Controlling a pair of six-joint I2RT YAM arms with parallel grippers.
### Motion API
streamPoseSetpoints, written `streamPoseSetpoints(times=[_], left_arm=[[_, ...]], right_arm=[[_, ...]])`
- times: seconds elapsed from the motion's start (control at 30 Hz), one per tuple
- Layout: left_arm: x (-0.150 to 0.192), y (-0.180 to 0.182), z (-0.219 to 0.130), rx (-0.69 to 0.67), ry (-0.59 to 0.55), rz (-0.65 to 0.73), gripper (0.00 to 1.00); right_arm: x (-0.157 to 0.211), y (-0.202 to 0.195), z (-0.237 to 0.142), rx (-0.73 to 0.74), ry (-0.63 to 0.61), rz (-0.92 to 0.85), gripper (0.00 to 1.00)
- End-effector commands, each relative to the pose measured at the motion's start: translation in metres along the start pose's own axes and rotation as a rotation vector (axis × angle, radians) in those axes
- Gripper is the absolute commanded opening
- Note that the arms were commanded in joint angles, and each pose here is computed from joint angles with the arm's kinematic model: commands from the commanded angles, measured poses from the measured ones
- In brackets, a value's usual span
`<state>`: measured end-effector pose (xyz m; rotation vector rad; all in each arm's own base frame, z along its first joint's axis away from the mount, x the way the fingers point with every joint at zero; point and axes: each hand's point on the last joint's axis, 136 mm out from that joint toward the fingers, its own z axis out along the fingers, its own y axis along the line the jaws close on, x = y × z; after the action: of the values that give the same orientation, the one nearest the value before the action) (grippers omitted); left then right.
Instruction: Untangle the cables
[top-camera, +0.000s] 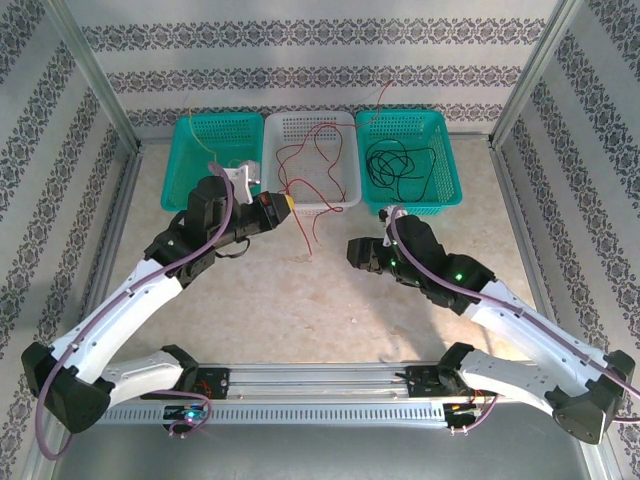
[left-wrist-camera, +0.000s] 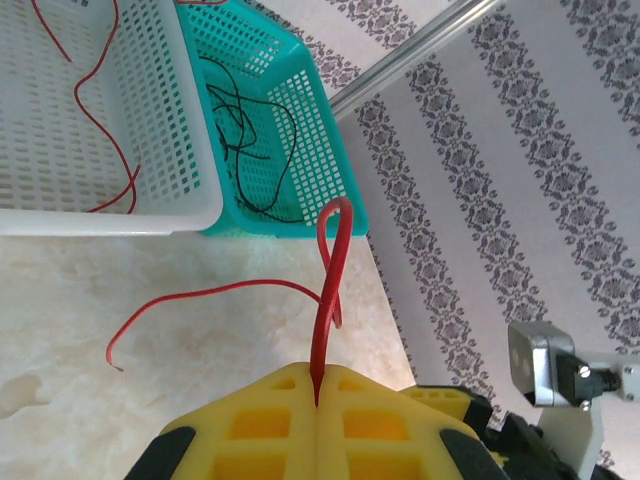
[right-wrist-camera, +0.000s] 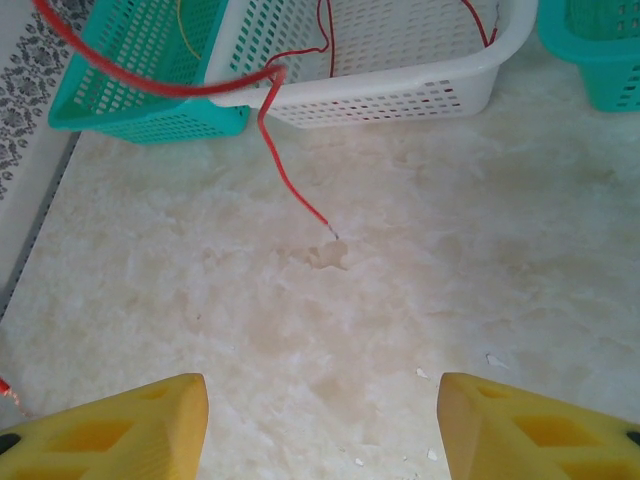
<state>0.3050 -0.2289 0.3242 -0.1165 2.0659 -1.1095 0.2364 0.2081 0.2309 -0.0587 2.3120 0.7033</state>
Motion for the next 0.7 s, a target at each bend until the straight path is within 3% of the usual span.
streamPoseSetpoints(times=[0.0, 0.4, 0.67], left_arm=[[-0.026, -0.024, 0.003, 0.112, -0.05, -0.039, 0.0], [-0.042, -0.053, -0.011, 0.228, -0.077, -0.067, 0.0], [-0.042, -0.064, -0.03, 0.264, -0.065, -0.037, 0.0]], right_arm=[[-0.026, 0.031, -0.006, -0.12, -0.061, -0.041, 0.64], [-0.064, 0.048, 0.026, -0.231, -0.101, 0.066, 0.67], [-0.089, 0.068, 0.014, -0.198, -0.11, -0.01, 0.68]])
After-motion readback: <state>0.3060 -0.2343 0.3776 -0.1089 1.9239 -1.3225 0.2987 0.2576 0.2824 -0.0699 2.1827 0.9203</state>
